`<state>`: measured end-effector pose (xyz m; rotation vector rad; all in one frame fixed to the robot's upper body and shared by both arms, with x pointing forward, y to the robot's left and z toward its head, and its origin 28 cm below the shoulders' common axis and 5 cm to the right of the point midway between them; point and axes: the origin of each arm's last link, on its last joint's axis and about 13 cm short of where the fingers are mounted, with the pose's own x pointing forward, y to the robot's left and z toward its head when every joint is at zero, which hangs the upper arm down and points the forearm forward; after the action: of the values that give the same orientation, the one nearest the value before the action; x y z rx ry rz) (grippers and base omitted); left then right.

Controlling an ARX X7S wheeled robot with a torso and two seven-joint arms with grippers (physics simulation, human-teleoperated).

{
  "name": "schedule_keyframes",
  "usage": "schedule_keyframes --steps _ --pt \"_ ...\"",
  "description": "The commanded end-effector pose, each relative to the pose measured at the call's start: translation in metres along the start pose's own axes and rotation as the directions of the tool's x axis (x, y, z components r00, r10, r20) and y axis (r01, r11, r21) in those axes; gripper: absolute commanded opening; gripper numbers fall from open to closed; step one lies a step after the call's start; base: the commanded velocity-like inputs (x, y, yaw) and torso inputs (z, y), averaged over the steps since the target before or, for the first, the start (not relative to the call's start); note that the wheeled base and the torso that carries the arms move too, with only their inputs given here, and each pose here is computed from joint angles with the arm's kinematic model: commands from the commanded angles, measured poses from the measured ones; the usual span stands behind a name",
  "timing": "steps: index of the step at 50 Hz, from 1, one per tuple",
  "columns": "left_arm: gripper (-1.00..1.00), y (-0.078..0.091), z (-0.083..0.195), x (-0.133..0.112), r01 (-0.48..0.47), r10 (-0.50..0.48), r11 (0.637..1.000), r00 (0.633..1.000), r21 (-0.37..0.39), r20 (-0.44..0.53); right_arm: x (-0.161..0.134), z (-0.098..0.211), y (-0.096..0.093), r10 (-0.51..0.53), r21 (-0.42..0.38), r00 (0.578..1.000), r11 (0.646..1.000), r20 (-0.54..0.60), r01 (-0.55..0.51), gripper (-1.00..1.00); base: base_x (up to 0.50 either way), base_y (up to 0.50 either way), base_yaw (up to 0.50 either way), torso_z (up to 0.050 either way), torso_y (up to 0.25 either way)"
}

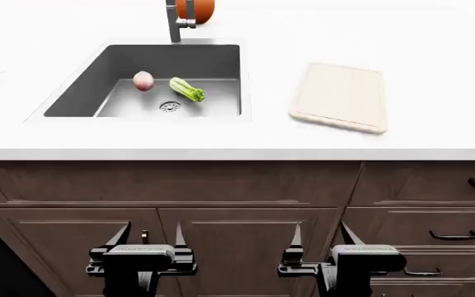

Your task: Pick the vegetables from the sink and place them on the cutting board.

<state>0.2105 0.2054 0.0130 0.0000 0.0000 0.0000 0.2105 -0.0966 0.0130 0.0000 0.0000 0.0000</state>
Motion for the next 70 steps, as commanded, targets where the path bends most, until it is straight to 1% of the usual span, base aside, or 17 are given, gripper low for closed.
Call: schedule_keyframes --steps 1,4,7,10,12,14,20,24,27,33,41,54,59,61,62,65,70 --pt "1.0 0.001 0.001 0.0 -0.002 0.002 1.0 1.0 -0.008 -0.004 -0.002 0.001 0.001 0.004 0.003 1.0 1.0 0.007 -0.004 1.0 0.0 0.0 0.0 0.0 0.0" --pt "1.0 0.002 0.003 0.0 0.005 -0.005 1.0 1.0 -0.015 -0.002 -0.004 0.002 0.002 -0.004 0.006 1.0 1.0 0.011 0.004 1.0 0.0 0.0 0.0 0.0 0.0" --pt "1.0 0.005 0.005 -0.002 0.004 -0.004 0.998 1.0 -0.063 -0.003 -0.005 0.004 0.0 -0.025 0.019 1.0 1.0 0.016 0.025 1.0 0.0 0.0 0.0 0.041 0.0" --pt "1.0 0.005 0.007 -0.004 0.008 -0.007 0.998 1.0 -0.055 0.015 -0.005 0.004 0.0 -0.03 0.014 0.999 0.999 0.019 0.029 1.0 0.0 0.0 0.0 0.05 0.0" --pt "1.0 0.008 0.022 -0.002 0.011 -0.008 0.998 0.999 -0.067 0.049 -0.005 0.013 0.0 0.008 0.017 0.999 1.0 0.047 -0.009 1.0 0.0 0.0 0.0 0.05 0.0" --pt "1.0 0.011 0.041 0.003 0.007 -0.002 0.999 0.993 -0.038 0.115 -0.004 0.034 -0.001 0.031 0.011 0.995 0.999 0.096 -0.032 1.0 0.0 0.0 0.0 0.05 0.0" --pt "1.0 0.013 0.112 0.018 0.039 -0.02 0.997 0.96 -0.061 0.281 0.013 0.116 -0.009 0.036 0.022 0.966 0.999 0.256 -0.043 1.0 0.0 0.0 0.0 0.05 0.0" --pt "1.0 0.016 0.144 0.023 0.031 -0.002 0.996 0.94 -0.081 0.342 0.019 0.146 -0.008 0.058 0.022 0.945 0.997 0.321 -0.069 1.0 0.0 0.0 0.0 0.05 0.0" --pt "1.0 0.017 0.154 0.023 0.03 -0.003 0.997 0.93 -0.069 0.368 0.014 0.158 -0.009 0.076 0.032 0.928 0.995 0.365 -0.094 1.0 0.0 0.0 0.0 0.05 0.0" --pt "1.0 0.012 0.153 0.024 0.046 -0.031 0.998 0.931 -0.034 0.364 0.009 0.158 -0.013 0.072 0.047 0.924 0.994 0.376 -0.097 1.0 0.0 0.0 0.0 0.05 0.0" --pt "1.0 0.009 0.148 0.027 0.045 -0.039 0.999 0.937 -0.01 0.346 0.013 0.152 -0.012 0.054 0.049 0.942 0.996 0.332 -0.075 1.0 0.06 0.3 0.0 0.031 0.0" --pt "1.0 0.009 0.147 0.032 0.002 0.002 1.0 0.949 -0.011 0.315 0.012 0.151 -0.011 0.023 0.008 0.946 1.0 0.323 -0.027 1.0 0.14 0.5 0.0 0.0 0.0" --pt "1.0 0.009 0.147 0.034 0.013 0.0 0.999 0.956 -0.041 0.292 0.013 0.15 -0.011 0.023 0.0 0.947 1.0 0.322 -0.025 1.0 0.18 0.5 0.0 0.0 0.0" --pt "1.0 0.009 0.146 0.036 0.013 -0.003 0.999 0.961 -0.033 0.277 0.013 0.15 -0.011 0.021 0.0 0.948 1.0 0.319 -0.022 1.0 0.19 0.5 0.0 0.0 0.0" --pt "1.0 0.009 0.146 0.039 0.006 -0.002 1.0 0.964 -0.015 0.266 0.015 0.15 -0.012 0.018 0.001 0.949 1.0 0.316 -0.019 1.0 0.2 0.5 0.0 0.0 0.0" --pt "1.0 0.013 0.157 0.054 -0.006 0.021 0.998 0.97 -0.061 0.243 0.022 0.154 -0.014 0.009 0.015 0.953 1.0 0.304 -0.014 1.0 0.21 0.5 0.0 0.0 0.0" --pt "1.0 0.016 0.208 0.105 -0.072 0.087 0.995 0.967 -0.068 0.238 0.067 0.204 -0.023 0.004 -0.026 0.966 1.0 0.258 0.003 1.0 0.36 0.41 0.0 0.0 0.0"
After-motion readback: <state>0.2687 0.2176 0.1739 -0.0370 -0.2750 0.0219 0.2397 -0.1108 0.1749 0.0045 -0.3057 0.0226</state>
